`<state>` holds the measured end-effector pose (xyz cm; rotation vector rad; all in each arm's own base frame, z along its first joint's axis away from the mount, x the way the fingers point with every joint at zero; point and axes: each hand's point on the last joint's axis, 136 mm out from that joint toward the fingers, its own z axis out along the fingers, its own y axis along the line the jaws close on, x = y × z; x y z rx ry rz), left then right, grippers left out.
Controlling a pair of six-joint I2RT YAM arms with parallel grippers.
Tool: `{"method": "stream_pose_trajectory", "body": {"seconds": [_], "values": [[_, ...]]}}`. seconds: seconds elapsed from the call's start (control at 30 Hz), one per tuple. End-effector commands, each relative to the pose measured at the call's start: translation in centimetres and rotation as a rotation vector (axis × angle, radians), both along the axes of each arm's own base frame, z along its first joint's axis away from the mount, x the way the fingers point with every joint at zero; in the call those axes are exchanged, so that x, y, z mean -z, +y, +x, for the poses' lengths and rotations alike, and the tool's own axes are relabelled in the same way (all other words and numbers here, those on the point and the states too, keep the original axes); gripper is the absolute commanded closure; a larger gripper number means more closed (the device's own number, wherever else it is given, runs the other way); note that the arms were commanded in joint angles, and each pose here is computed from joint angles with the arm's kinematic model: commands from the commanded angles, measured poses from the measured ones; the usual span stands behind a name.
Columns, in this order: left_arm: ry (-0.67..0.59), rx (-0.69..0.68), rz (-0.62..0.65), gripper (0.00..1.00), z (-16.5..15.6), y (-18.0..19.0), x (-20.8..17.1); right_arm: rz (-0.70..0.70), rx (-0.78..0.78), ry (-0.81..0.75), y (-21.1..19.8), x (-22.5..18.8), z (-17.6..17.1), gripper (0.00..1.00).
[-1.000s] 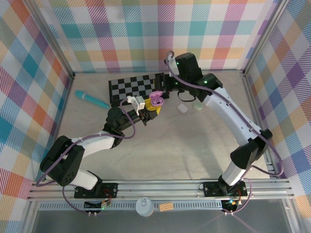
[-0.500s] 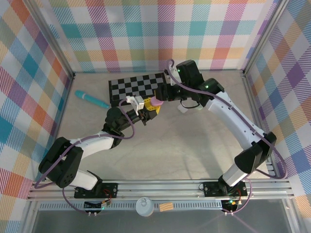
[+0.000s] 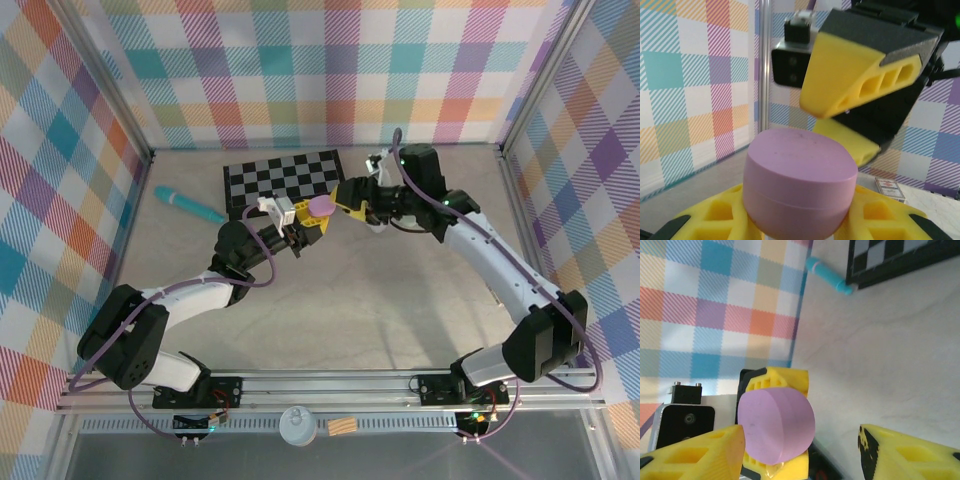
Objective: Insert wireless bluetooth earbuds into charging case
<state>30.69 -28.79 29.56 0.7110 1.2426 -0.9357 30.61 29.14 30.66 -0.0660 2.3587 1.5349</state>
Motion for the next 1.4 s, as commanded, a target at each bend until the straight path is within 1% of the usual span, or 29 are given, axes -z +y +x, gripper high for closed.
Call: {"method": "stream_pose_trajectory", "body": {"seconds": [0.0, 0.1, 0.17, 0.33, 0.4, 0.57, 0.63, 0.67, 0.7, 0.73, 0.77, 0.87, 0.93, 0.97, 1.03, 1.17, 1.27, 1.37], "values": [[-0.088, 0.012, -0.078, 0.78, -0.9, 0.1, -3.5, 0.184, -0.113, 0.032, 1.9, -3.5, -1.2, 0.38], [-0.088, 0.015, -0.087, 0.78, -1.0, 0.1, -3.6, 0.223, -0.131, 0.069, 2.3, -3.3, -1.2, 0.40], [-0.085, 0.021, -0.086, 0.78, -1.1, 0.0, -3.5, 0.242, -0.143, 0.092, 2.6, -3.2, -1.1, 0.45], [-0.080, 0.034, -0.103, 0.78, -1.1, -0.1, -3.6, 0.257, -0.149, 0.127, 2.9, -2.7, -0.8, 0.50], [-0.077, 0.035, -0.102, 0.78, -1.1, -0.1, -3.5, 0.256, -0.151, 0.134, 3.0, -2.5, -0.7, 0.54], [-0.072, 0.035, -0.097, 0.77, -1.1, -0.1, -3.3, 0.248, -0.148, 0.143, 3.1, -2.1, -0.5, 0.72], [-0.073, 0.026, -0.094, 0.77, -1.0, 0.0, -3.2, 0.241, -0.136, 0.144, 2.9, -1.9, -0.4, 0.78], [-0.073, 0.020, -0.090, 0.77, -0.9, 0.0, -3.1, 0.237, -0.130, 0.144, 2.8, -1.8, -0.3, 0.78], [-0.070, 0.010, -0.085, 0.74, -0.8, 0.1, -3.0, 0.232, -0.123, 0.141, 2.8, -1.7, -0.2, 0.79], [-0.067, 0.000, -0.076, 0.65, -0.7, 0.1, -2.8, 0.227, -0.109, 0.131, 2.5, -1.7, 0.0, 0.79], [-0.063, -0.014, -0.065, 0.50, -0.6, 0.3, -2.5, 0.219, -0.087, 0.121, 2.2, -1.5, 0.3, 0.79], [-0.030, -0.030, 0.016, 0.18, -0.7, 0.4, -0.5, 0.185, -0.020, 0.096, 0.9, -0.8, 1.2, 0.79], [0.010, -0.045, 0.096, 0.05, -0.9, 0.7, 1.6, 0.144, 0.041, 0.081, -0.3, 0.3, 2.0, 0.79], [0.025, -0.056, 0.135, 0.01, -1.1, 1.0, 2.6, 0.114, 0.075, 0.079, -1.0, 1.3, 2.4, 0.79], [0.055, -0.082, 0.206, 0.00, -1.5, 1.6, 4.3, 0.051, 0.136, 0.082, -2.3, 3.4, 3.1, 0.82], [0.094, -0.080, 0.368, 0.00, -3.0, 2.1, 7.3, -0.031, 0.189, 0.119, -3.8, 8.1, 3.7, 0.81], [0.116, -0.058, 0.440, 0.00, -4.0, 2.3, 8.5, -0.101, 0.221, 0.150, -4.6, 11.8, 3.9, 0.81], [0.143, -0.050, 0.491, 0.00, -4.6, 2.7, 9.6, -0.136, 0.238, 0.182, -5.0, 15.0, 4.0, 0.80]]}}
